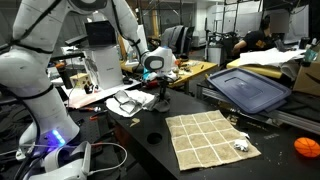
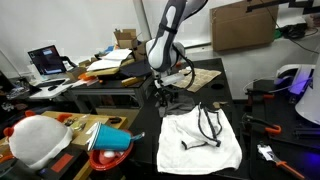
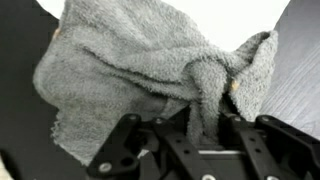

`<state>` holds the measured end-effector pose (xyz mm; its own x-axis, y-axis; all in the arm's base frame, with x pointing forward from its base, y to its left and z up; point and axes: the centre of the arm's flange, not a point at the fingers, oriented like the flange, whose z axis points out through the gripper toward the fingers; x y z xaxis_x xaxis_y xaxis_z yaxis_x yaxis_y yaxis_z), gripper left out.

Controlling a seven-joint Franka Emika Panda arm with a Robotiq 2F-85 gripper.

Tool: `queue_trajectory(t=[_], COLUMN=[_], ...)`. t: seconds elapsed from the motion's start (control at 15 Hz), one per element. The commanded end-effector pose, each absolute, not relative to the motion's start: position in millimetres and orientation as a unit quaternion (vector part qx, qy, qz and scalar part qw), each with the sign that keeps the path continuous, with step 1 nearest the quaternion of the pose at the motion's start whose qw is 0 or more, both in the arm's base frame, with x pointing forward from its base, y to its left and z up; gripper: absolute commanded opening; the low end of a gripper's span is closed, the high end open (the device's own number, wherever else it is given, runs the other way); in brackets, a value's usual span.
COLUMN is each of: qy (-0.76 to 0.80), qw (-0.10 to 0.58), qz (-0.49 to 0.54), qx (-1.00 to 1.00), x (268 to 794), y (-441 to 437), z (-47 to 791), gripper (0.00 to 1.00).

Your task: Pile all the towels

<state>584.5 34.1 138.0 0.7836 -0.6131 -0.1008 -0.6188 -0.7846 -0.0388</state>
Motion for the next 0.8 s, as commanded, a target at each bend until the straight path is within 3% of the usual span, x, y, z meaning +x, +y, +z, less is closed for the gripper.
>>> queue_trajectory(t=[0.0,0.73], qy=[0.313,0.199], qw=[0.056,0.121], qz=[0.067,0.105], qx=[-0.946,-0.967], x=[534.1,423.4], y=[56.8,197.9], z=[207.2,324.9], gripper=[0.03,0.03])
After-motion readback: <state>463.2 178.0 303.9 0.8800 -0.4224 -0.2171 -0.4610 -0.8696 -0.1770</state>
